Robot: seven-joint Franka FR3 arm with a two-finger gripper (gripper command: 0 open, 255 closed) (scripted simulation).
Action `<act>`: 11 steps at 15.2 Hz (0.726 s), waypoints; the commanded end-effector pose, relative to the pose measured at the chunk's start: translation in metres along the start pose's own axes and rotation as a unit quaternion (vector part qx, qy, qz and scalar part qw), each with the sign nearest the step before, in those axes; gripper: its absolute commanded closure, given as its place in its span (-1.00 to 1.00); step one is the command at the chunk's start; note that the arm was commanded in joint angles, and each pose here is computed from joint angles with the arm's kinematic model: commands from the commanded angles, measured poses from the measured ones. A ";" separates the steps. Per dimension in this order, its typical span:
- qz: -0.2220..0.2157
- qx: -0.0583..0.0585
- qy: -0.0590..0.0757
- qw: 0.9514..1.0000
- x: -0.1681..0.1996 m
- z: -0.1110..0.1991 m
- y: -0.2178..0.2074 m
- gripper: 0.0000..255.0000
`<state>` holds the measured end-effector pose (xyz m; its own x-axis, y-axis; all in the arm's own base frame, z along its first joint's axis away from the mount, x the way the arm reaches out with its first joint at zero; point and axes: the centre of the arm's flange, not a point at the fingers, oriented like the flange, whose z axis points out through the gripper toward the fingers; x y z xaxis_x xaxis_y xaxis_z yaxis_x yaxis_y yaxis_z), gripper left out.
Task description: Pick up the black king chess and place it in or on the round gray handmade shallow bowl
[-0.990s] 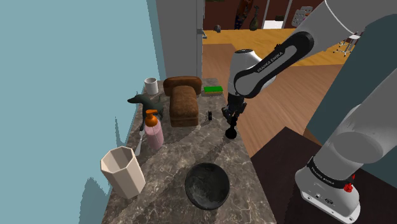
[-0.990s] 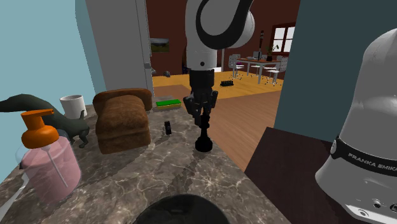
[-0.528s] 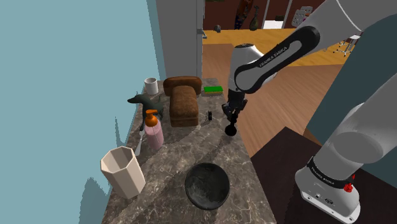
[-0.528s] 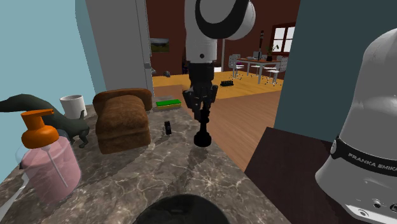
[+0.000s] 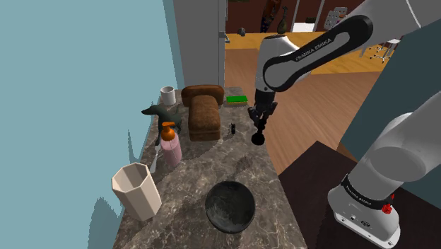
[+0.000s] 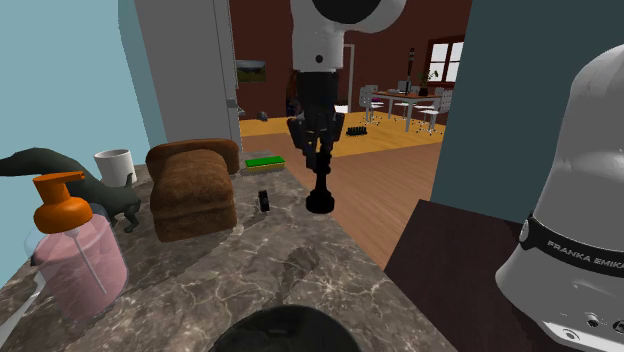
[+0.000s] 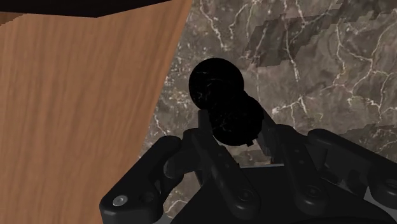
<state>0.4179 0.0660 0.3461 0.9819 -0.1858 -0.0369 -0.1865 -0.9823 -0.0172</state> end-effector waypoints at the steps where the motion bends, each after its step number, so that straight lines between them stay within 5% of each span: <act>1: 0.000 0.000 0.000 1.000 0.001 -0.010 0.000 1.00; 11: 0.000 0.000 0.000 1.000 -0.001 -0.063 -0.001 1.00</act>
<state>0.4200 0.0659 0.4057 0.9819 -0.1858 -0.0370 -0.1865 -0.9823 -0.0171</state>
